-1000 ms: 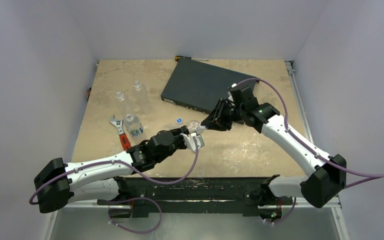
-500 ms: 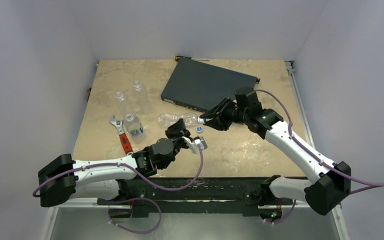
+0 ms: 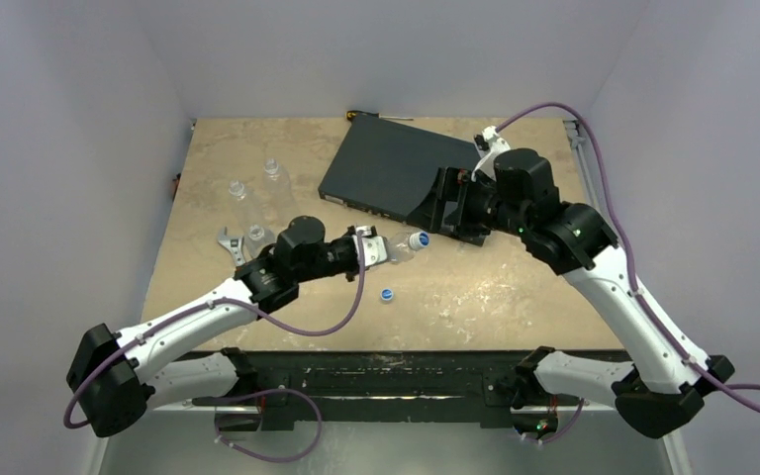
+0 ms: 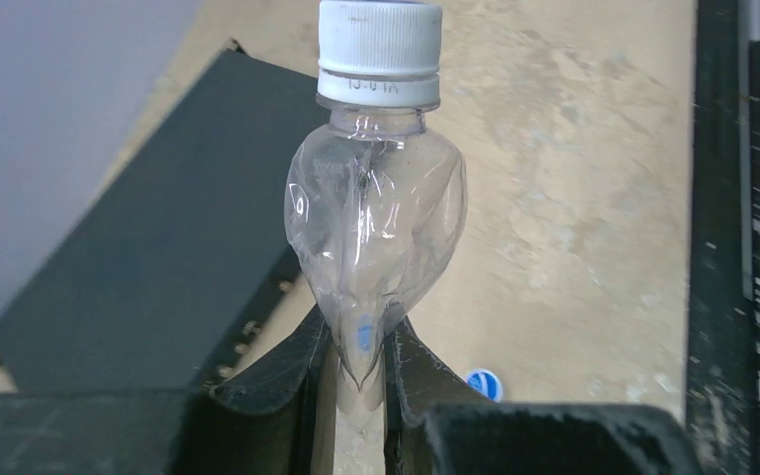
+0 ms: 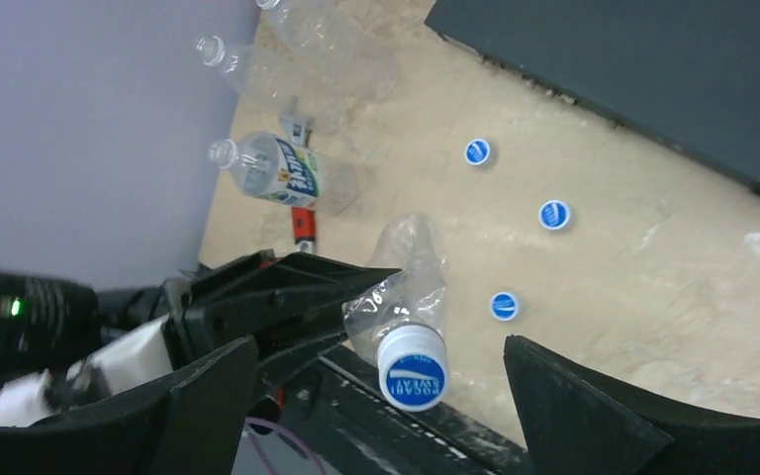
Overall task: Screw on the bottle caps
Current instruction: Screw the bottle cap onto the plastic bottle.
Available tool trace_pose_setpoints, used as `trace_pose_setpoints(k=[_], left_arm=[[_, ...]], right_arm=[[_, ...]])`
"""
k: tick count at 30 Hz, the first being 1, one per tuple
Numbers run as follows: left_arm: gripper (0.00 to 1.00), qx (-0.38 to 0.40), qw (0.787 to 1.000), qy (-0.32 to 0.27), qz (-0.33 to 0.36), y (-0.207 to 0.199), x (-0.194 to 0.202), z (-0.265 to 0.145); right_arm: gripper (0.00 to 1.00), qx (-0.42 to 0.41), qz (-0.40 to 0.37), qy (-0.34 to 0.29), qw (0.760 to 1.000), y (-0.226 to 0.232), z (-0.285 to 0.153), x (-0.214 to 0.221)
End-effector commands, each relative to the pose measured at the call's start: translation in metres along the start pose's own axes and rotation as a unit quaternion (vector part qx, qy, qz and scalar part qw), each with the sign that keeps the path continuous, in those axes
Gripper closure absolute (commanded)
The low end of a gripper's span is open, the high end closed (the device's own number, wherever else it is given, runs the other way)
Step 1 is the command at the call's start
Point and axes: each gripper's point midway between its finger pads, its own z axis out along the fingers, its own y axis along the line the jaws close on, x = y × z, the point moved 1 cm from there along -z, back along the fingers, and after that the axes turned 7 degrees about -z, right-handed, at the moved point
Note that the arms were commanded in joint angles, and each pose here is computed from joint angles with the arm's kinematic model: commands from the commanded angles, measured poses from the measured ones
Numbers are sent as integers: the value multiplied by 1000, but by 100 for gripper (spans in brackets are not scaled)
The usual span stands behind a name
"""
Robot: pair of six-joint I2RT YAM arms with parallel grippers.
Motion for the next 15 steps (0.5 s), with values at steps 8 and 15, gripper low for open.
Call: trace_pose_setpoints(k=[8,15], left_arm=[[100,258,944,-12,-203,-53,-1,-24],[100,270,937,-14,-220,-56,1,-27]], right_arm=[[26,-61,-271,57,959,-2,-20,39],[31,-64,-316,92,942,7,-9,65]])
